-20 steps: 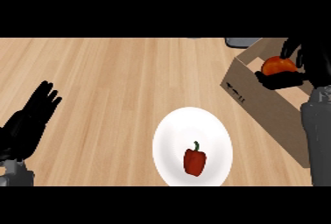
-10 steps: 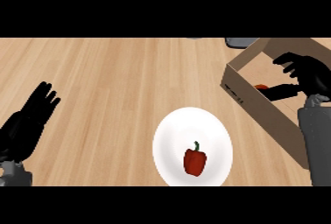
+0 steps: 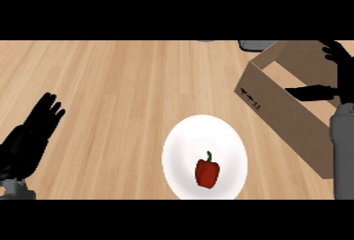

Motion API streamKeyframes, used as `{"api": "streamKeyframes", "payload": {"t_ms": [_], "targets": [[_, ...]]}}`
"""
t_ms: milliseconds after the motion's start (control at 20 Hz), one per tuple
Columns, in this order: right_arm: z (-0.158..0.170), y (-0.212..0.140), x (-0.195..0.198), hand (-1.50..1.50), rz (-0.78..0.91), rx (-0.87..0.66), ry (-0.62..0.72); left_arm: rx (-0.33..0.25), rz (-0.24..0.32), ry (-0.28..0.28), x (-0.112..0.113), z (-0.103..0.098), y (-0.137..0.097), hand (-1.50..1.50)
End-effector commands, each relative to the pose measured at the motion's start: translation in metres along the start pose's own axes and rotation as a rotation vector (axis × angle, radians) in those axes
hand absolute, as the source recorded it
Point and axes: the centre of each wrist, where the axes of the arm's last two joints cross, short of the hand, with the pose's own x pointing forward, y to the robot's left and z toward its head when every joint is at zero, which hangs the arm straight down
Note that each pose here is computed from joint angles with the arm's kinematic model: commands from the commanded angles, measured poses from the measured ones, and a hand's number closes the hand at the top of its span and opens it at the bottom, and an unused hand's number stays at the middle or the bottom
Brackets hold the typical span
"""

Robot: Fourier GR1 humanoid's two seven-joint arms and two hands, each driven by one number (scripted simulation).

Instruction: Pick the tomato from the plate and place it in the cardboard box

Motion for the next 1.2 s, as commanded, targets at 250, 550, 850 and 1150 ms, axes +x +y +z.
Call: {"api": "streamKeyframes", "payload": {"t_ms": [250, 550, 850, 1150], "targets": [[0.017, -0.075, -0.045, -1.5, -0.315, -0.189, 0.054, 0.016, 0.012, 0.008, -0.013, 0.01, 0.015, 0.0], [0.032, -0.128, -0.096, -1.5, -0.388, -0.201, 0.066, -0.004, -0.016, 0.004, 0.004, 0.001, 0.012, 0.0], [0.045, -0.155, -0.12, -1.5, -0.376, -0.147, 0.052, -0.002, 0.001, -0.001, 0.007, -0.005, 0.009, 0.0], [0.037, -0.172, -0.14, -1.5, -0.368, -0.162, 0.028, -0.015, -0.001, -0.014, 0.011, -0.003, 0.006, 0.0]]}}
